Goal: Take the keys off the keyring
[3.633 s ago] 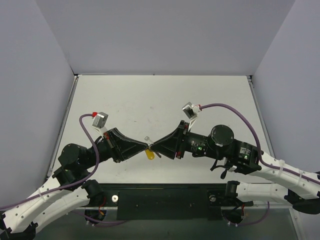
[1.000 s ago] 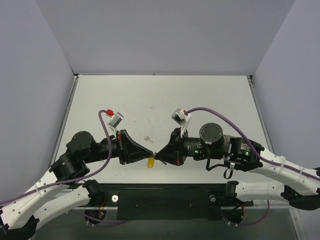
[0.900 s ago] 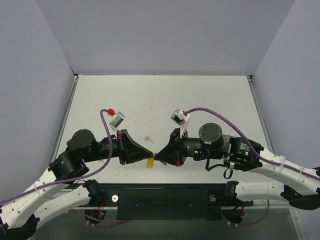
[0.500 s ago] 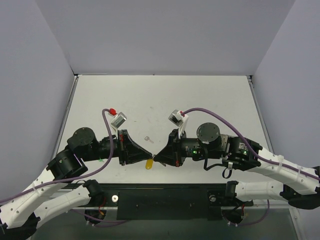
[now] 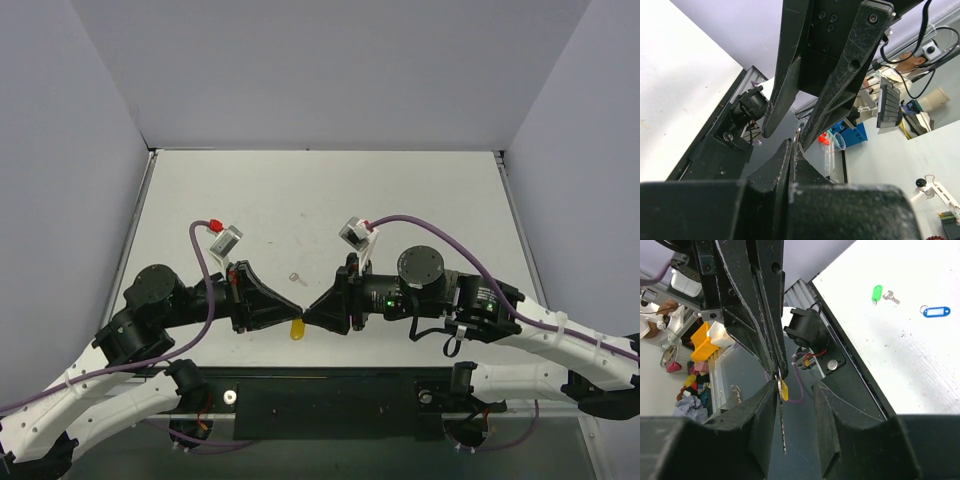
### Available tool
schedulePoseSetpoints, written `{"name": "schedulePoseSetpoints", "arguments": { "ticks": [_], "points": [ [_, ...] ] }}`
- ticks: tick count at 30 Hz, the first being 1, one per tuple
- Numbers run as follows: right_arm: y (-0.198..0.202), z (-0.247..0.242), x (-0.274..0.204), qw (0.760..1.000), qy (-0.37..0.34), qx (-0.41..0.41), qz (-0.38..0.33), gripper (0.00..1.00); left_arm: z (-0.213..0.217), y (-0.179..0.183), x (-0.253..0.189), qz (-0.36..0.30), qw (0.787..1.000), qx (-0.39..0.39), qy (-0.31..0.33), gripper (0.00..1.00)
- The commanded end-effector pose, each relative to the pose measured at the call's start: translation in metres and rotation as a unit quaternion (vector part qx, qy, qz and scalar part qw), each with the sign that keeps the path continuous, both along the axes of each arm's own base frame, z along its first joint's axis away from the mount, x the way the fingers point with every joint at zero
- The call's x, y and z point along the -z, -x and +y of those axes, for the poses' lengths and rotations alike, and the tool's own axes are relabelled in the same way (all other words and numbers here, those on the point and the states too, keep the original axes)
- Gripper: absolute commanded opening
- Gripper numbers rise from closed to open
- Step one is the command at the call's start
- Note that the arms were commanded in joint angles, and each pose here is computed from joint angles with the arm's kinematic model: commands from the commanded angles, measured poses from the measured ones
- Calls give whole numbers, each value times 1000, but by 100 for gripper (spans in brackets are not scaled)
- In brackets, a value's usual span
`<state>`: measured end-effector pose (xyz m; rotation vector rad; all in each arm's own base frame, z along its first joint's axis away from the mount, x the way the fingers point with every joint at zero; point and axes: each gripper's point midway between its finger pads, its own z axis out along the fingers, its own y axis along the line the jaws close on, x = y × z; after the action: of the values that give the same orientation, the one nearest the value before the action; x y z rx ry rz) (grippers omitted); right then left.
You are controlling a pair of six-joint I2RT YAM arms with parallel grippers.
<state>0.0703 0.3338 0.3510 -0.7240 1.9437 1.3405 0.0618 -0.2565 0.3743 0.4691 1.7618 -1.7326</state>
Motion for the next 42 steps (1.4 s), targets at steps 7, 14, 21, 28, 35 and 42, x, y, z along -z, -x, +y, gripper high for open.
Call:
{"name": "schedulePoseSetpoints", "arguments": {
  "ticks": [7,14,21,28,35,42],
  "points": [
    [-6,0,-23,998,-57,18,-22,27,3,7,-35,-22,997,10,68,0],
    [-7,1,-26,997,-71,21,-24,21,3,7,-35,-18,997,10,76,0],
    [-9,-3,-30,996,-83,30,-29,20,3,7,-36,-18,997,11,77,0],
    [-8,-8,-36,994,-102,32,-35,19,4,8,-38,-19,996,11,81,0],
    [-9,-4,-32,994,-100,32,-28,19,4,9,-38,-17,996,14,84,0],
    [-9,0,-38,993,-112,29,-28,21,4,9,-36,-15,996,15,82,0]
  ]
}}
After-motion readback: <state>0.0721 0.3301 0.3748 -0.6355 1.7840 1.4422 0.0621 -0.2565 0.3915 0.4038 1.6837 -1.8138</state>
